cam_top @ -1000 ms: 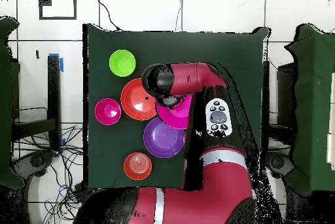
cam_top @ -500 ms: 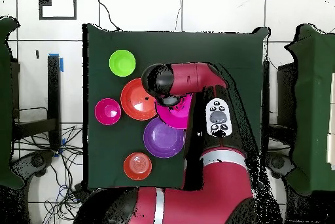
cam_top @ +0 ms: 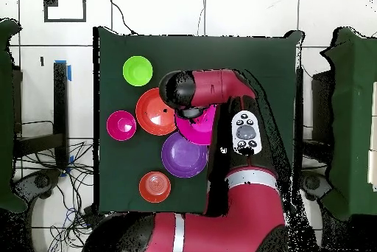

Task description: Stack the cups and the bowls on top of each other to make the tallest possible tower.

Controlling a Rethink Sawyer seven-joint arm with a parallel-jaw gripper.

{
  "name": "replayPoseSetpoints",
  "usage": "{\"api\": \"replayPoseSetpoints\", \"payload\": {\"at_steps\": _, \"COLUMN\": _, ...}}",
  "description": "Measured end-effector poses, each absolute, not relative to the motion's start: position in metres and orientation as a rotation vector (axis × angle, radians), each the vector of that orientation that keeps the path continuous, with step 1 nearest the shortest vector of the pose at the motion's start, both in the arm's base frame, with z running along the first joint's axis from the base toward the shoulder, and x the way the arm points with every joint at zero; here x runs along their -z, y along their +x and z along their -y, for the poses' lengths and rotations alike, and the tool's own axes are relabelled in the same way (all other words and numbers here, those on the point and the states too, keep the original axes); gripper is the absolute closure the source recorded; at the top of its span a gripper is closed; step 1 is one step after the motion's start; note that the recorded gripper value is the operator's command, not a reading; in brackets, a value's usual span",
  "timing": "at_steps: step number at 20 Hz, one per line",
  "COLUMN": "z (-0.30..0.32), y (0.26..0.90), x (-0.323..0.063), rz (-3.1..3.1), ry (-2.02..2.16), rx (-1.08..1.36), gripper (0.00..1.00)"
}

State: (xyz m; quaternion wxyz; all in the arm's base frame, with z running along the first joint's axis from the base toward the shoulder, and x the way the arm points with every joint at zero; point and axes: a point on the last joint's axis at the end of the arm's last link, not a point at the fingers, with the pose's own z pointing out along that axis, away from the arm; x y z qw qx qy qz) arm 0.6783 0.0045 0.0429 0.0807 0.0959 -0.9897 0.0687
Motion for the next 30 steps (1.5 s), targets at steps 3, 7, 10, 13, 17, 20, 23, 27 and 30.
{"api": "replayPoseSetpoints", "payload": {"at_steps": 3, "z": -0.005, "y": 0.681, "x": -0.048, "rz": 2.969, "ry": 0.287, "rx": -0.203, "gripper": 0.00}}
{"api": "replayPoseSetpoints", "payload": {"at_steps": 7, "z": -0.007, "y": 0.687, "x": -0.059, "rz": 2.990, "ry": 0.291, "rx": -0.198, "gripper": 0.00}}
{"api": "replayPoseSetpoints", "payload": {"at_steps": 10, "z": -0.014, "y": 0.692, "x": -0.067, "rz": 3.007, "ry": 0.302, "rx": -0.185, "gripper": 0.00}}
{"api": "replayPoseSetpoints", "payload": {"at_steps": 13, "z": -0.020, "y": 0.694, "x": -0.072, "rz": 3.017, "ry": 0.312, "rx": -0.171, "gripper": 0.00}}
{"api": "replayPoseSetpoints", "payload": {"at_steps": 17, "z": -0.027, "y": 0.695, "x": -0.077, "rz": 3.026, "ry": 0.323, "rx": -0.140, "gripper": 0.00}}
{"api": "replayPoseSetpoints", "payload": {"at_steps": 20, "z": -0.030, "y": 0.694, "x": -0.076, "rz": 3.025, "ry": 0.323, "rx": -0.101, "gripper": 0.00}}
{"api": "replayPoseSetpoints", "payload": {"at_steps": 23, "z": -0.032, "y": 0.689, "x": -0.071, "rz": 3.016, "ry": 0.321, "rx": -0.060, "gripper": 0.00}}
{"api": "replayPoseSetpoints", "payload": {"at_steps": 27, "z": -0.035, "y": 0.683, "x": -0.065, "rz": 3.001, "ry": 0.322, "rx": -0.021, "gripper": 0.00}}
{"api": "replayPoseSetpoints", "payload": {"at_steps": 30, "z": -0.041, "y": 0.677, "x": -0.059, "rz": 2.985, "ry": 0.331, "rx": 0.008, "gripper": 0.00}}
